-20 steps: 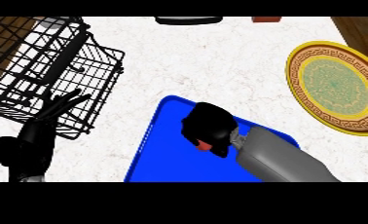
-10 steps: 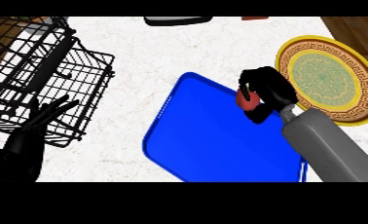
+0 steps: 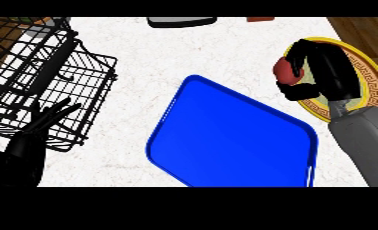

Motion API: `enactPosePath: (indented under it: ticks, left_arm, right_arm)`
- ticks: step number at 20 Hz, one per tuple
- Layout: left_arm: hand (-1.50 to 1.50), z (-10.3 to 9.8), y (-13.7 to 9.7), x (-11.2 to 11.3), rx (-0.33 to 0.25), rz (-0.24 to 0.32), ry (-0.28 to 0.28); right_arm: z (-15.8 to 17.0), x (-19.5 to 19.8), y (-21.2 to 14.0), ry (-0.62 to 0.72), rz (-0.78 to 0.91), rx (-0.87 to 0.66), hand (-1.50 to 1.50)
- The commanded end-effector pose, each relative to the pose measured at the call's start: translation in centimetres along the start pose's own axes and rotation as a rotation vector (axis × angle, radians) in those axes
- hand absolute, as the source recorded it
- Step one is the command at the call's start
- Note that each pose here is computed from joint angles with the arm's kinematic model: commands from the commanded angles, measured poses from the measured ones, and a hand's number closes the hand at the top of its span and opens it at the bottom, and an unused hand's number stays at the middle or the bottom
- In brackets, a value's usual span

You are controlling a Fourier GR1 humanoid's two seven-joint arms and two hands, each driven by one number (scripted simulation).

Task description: Pick the bell pepper from the tray and place it in the plate

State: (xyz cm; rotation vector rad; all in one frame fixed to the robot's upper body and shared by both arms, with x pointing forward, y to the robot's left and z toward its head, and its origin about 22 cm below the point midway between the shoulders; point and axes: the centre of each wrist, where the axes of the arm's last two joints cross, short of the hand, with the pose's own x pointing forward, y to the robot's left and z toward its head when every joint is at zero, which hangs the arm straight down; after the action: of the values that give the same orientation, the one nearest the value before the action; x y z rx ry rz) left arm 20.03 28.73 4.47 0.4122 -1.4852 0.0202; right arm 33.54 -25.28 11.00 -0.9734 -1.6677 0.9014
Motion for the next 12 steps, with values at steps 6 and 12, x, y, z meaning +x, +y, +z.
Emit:
enactPosePath:
  ticks: [6,12]
  left_arm:
    - [0.0,-1.1,-3.0,-2.8,-0.11,0.026,0.196]
    - [0.0,-1.5,-3.7,-2.7,-0.143,0.032,0.185]
  right_arm:
    - [0.4,-4.1,-5.4,0.222,-0.006,-0.169,1.5]
    - [0.3,-7.3,-6.3,0.31,0.003,-0.161,1.5]
